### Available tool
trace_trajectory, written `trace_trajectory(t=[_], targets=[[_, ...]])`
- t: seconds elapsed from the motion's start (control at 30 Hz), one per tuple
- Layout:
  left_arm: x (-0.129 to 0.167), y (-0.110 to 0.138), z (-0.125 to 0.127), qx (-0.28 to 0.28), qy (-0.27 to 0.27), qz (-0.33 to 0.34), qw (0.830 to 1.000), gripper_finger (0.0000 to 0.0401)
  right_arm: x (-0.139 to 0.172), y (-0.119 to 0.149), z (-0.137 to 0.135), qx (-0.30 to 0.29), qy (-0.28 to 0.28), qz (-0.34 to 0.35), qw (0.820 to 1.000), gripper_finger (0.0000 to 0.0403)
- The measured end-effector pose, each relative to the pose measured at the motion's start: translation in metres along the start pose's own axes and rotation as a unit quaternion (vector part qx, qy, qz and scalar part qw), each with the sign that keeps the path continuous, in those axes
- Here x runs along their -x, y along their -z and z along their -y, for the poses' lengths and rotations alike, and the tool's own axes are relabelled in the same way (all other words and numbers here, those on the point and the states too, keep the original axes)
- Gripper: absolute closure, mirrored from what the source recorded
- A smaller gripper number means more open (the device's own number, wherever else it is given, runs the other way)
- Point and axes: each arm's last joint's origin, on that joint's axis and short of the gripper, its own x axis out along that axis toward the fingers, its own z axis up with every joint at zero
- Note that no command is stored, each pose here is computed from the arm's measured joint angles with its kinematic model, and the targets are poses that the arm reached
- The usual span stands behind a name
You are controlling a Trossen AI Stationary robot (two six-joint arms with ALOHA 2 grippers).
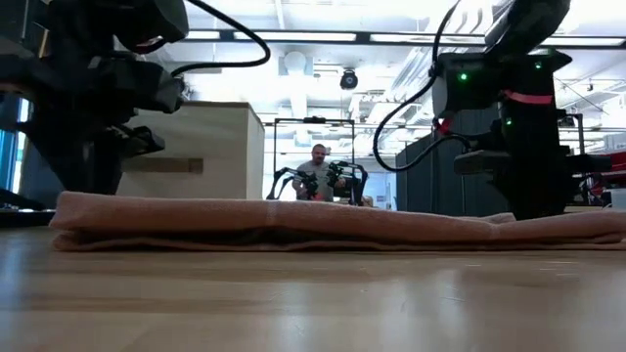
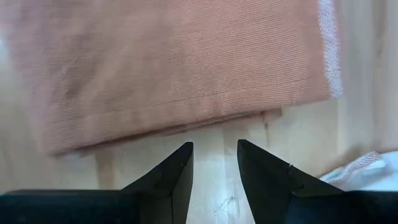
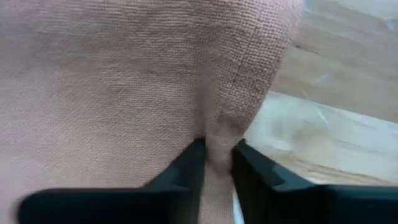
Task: Fold towel
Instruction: Fold the orange towel
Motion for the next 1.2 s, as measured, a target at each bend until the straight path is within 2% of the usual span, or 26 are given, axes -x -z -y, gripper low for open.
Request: trace_trajectory(t=[0.03, 0.1, 0.17, 0.57, 0.63, 0.7, 0.9, 1.0, 1.2], targets=[[0.000, 0.000, -0.001, 0.004, -0.005, -0.001, 1.000, 0.0284, 0.003, 0.000, 0.001, 0.007, -0.003, 0.007, 1.000, 0.0374], [0.000, 0.000, -0.001, 0.009, -0.012, 0.001, 1.000, 0.0284, 0.013, 0.000, 0.006, 0.014, -0.004, 0.025, 1.000, 0.0391], [0.000, -0.001, -0.001, 0.009, -0.020, 0.007, 1.000, 0.0284, 0.028, -0.001, 0.013, 0.006, -0.005, 0.040, 0.999, 0.0391], [-0.020, -0.007, -0.027, 0.034, -0.050, 0.112, 0.992, 0.0284, 0.145, -0.007, 0.019, 0.016, -0.133, 0.151, 0.980, 0.0395], [-0.022, -0.009, -0.033, 0.049, -0.049, 0.132, 0.989, 0.0284, 0.155, -0.007, 0.015, 0.022, -0.159, 0.152, 0.975, 0.0395], [-0.022, -0.011, -0.039, 0.064, -0.051, 0.150, 0.985, 0.0284, 0.160, -0.008, 0.006, 0.031, -0.200, 0.151, 0.968, 0.0395], [-0.018, -0.021, -0.053, 0.057, -0.065, 0.207, 0.975, 0.0284, 0.164, -0.017, -0.036, 0.050, -0.348, 0.162, 0.922, 0.0395], [-0.019, -0.023, -0.059, 0.055, -0.072, 0.212, 0.973, 0.0284, 0.156, -0.025, -0.064, 0.071, -0.396, 0.163, 0.901, 0.0395], [-0.019, -0.022, -0.067, 0.072, -0.092, 0.209, 0.971, 0.0284, 0.116, -0.038, -0.117, 0.107, -0.451, 0.134, 0.876, 0.0395]])
